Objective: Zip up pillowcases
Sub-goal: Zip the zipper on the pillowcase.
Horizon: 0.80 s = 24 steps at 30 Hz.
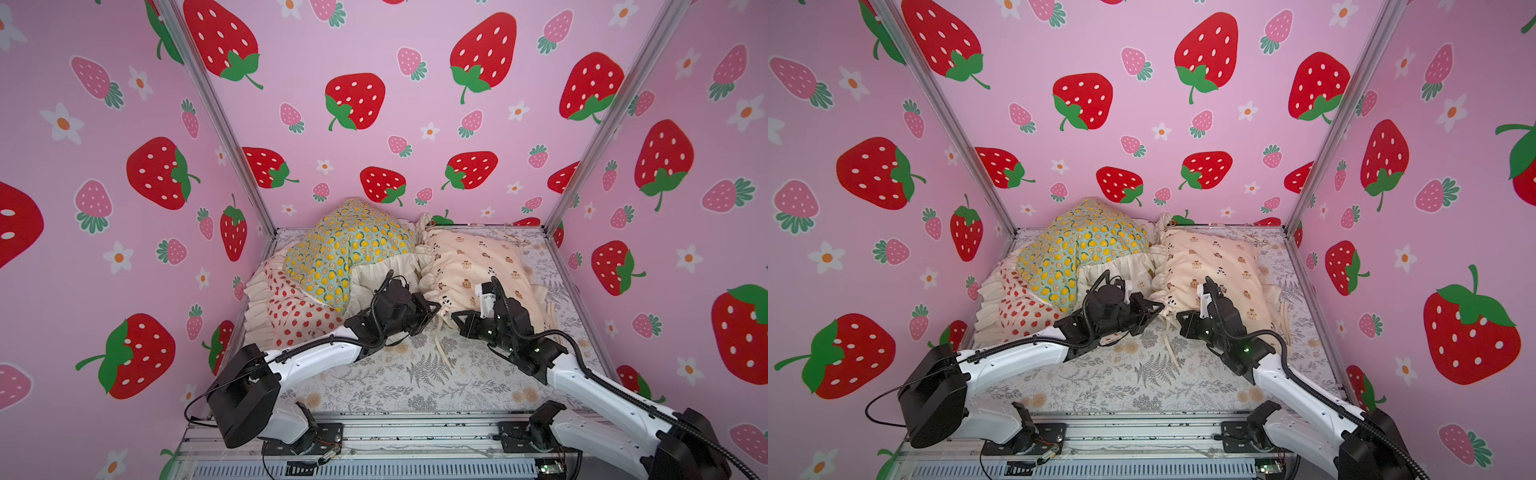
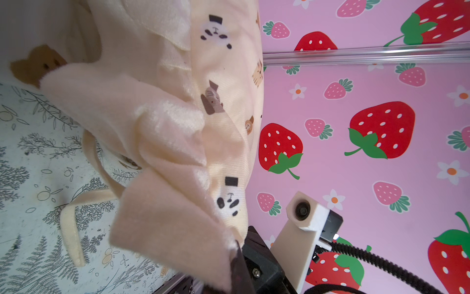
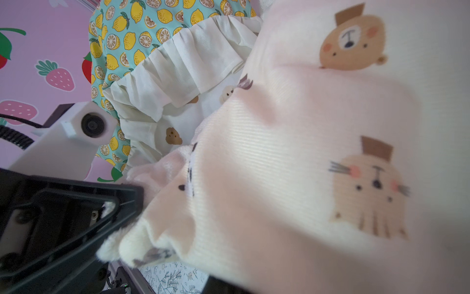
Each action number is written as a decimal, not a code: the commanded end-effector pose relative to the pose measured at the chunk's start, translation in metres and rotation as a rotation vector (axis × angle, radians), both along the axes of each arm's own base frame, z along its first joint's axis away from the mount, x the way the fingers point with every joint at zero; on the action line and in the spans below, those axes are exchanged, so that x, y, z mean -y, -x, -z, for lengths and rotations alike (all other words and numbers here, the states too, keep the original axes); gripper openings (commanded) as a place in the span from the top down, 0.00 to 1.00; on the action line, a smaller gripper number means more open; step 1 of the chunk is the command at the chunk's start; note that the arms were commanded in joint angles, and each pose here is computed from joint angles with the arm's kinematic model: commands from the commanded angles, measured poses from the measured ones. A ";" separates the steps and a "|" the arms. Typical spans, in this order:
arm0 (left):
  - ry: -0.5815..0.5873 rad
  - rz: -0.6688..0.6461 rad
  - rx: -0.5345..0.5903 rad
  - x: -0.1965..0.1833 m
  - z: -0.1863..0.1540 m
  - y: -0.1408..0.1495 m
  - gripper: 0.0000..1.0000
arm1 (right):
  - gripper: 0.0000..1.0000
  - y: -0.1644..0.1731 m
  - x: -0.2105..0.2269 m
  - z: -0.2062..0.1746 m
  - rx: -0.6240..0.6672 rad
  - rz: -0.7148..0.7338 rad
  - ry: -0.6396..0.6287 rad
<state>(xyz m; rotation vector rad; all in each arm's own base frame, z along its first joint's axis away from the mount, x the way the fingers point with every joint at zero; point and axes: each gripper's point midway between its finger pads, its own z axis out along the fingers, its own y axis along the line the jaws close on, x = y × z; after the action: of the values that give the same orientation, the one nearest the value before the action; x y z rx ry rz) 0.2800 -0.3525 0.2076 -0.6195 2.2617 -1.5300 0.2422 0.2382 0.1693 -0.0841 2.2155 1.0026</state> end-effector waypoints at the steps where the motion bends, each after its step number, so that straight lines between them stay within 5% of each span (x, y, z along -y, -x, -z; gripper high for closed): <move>1: 0.061 0.008 0.057 0.005 -0.032 0.000 1.00 | 0.93 -0.001 -0.002 -0.006 0.004 -0.013 0.008; 10: 0.067 0.013 0.056 0.007 -0.034 -0.001 1.00 | 0.80 -0.003 -0.015 -0.011 0.013 -0.061 -0.028; 24: 0.080 0.002 0.048 0.004 -0.035 0.000 1.00 | 0.80 0.007 -0.017 -0.017 0.038 -0.097 -0.101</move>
<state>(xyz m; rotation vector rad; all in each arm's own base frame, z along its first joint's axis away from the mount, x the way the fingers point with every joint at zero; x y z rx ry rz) 0.2801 -0.3518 0.2064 -0.6221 2.2648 -1.5224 0.2368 0.2562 0.1751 -0.1747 2.1936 1.1105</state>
